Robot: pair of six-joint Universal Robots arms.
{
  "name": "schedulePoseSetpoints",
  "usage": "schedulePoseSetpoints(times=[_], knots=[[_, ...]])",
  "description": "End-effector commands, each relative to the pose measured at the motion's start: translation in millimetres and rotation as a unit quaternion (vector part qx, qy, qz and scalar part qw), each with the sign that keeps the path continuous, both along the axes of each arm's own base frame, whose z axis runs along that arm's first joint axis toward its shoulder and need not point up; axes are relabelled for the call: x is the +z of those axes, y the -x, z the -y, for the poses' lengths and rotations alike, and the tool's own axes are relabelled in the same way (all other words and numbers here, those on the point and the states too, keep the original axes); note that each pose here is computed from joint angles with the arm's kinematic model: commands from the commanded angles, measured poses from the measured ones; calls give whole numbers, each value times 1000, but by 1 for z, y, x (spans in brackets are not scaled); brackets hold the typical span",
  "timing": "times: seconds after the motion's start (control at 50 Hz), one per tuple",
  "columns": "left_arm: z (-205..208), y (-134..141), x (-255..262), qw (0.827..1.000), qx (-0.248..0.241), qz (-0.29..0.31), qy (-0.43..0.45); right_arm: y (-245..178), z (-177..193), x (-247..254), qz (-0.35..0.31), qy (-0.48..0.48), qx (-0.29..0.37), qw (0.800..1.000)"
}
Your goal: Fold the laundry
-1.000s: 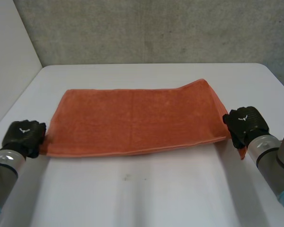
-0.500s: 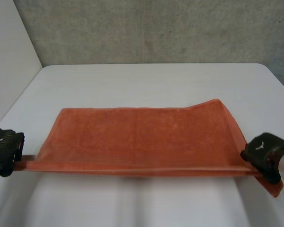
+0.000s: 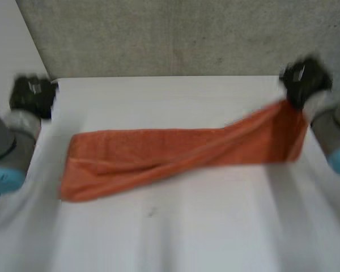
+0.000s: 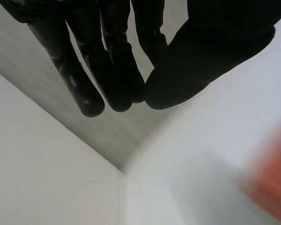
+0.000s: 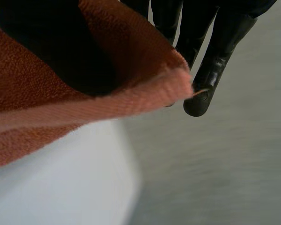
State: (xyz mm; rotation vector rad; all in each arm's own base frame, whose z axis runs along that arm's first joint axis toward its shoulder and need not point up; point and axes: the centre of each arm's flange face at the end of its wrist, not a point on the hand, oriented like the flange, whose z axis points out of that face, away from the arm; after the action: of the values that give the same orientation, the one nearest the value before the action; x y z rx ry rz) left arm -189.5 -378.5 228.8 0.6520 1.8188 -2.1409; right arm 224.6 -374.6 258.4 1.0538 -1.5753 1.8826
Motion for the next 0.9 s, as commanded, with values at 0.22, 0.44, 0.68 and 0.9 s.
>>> schedulePoseSetpoints(times=[0.22,0.44,0.68,0.9], knots=[[-2,19,65,989,-31,-73,122,-34,-26,37,80,42,37,995],[-46,33,-9,994,-61,-84,-26,-30,-50,41,75,34,39,996],[-100,105,-19,942,-177,-242,-150,-29,-103,142,115,133,63,982],[-117,150,-49,885,-269,-280,-257,-39,-153,176,135,161,107,972]])
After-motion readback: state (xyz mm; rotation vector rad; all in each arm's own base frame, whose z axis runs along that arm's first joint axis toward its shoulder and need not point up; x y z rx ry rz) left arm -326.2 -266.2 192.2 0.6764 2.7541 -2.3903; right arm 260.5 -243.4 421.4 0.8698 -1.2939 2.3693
